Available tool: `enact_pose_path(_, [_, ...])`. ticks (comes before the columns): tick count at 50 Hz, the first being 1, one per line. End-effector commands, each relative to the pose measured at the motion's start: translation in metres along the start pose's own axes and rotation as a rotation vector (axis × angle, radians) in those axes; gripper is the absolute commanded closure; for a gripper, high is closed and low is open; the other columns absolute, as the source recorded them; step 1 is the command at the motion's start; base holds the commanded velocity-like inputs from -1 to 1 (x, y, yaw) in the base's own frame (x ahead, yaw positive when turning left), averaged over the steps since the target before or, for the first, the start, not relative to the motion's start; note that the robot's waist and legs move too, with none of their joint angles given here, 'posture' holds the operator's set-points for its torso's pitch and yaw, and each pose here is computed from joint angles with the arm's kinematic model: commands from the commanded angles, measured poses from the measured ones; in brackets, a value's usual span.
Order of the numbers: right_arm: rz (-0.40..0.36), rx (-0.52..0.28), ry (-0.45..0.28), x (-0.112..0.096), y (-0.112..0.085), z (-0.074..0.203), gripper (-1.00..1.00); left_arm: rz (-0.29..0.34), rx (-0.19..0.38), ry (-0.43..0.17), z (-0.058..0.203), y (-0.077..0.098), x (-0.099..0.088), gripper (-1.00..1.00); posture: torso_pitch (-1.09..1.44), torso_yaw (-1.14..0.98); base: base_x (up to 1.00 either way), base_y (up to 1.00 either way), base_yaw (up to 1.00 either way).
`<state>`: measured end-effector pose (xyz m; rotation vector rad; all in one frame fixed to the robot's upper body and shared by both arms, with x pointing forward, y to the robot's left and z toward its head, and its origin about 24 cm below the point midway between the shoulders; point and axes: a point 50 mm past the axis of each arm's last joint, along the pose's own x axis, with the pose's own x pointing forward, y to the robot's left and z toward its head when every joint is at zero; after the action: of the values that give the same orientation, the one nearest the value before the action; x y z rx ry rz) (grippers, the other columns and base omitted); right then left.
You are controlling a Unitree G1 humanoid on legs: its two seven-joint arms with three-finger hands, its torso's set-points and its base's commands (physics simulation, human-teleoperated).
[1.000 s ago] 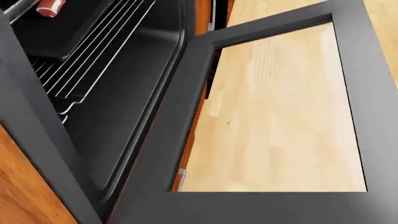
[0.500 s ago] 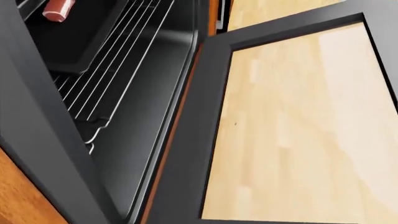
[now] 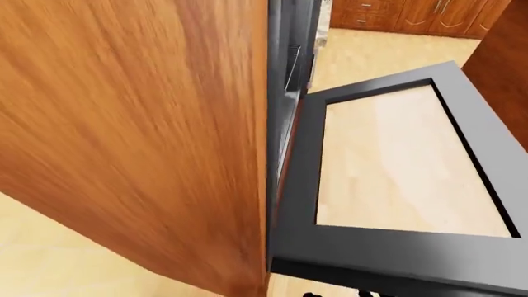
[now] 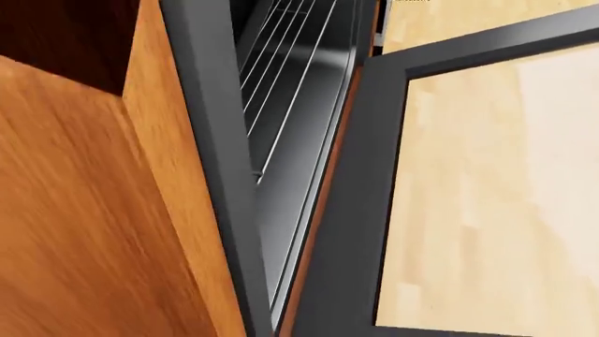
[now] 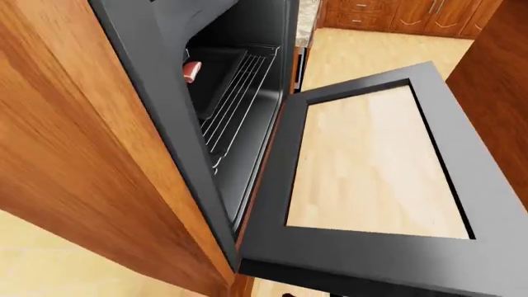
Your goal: Close the oven door.
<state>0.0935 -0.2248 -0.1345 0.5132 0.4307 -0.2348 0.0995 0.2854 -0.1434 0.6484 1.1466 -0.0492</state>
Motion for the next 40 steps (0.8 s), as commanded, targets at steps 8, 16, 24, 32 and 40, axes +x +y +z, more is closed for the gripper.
enact_pose_path(8, [0.008,-0.043,-0.092,0.009,-0.004,0.020,-1.00,0.026,-0.009,-0.054,0.012,0.005,0.002,-1.00,-0.03,0.00,0.00,0.00,0.00])
enact_pose_path(16, [0.012,-0.051,-0.083,0.009,-0.003,0.020,-1.00,0.086,-0.016,-0.104,0.015,0.008,0.001,-1.00,-0.03,0.00,0.00,0.00,0.00])
enact_pose_path(24, [-0.009,-0.045,-0.080,0.010,-0.004,0.020,-1.00,0.044,-0.026,-0.142,0.018,0.006,0.000,-1.00,-0.03,0.00,0.00,0.00,0.00])
enact_pose_path(32, [-0.009,-0.056,-0.075,0.009,-0.004,0.019,-1.00,0.058,-0.028,-0.197,0.022,0.006,-0.001,-1.00,-0.03,0.00,0.00,0.00,0.00])
enact_pose_path(40, [-0.002,-0.059,-0.072,0.009,-0.004,0.019,-1.00,0.018,-0.078,-0.191,0.022,0.005,-0.001,-1.00,0.00,0.00,0.00,0.00,0.00])
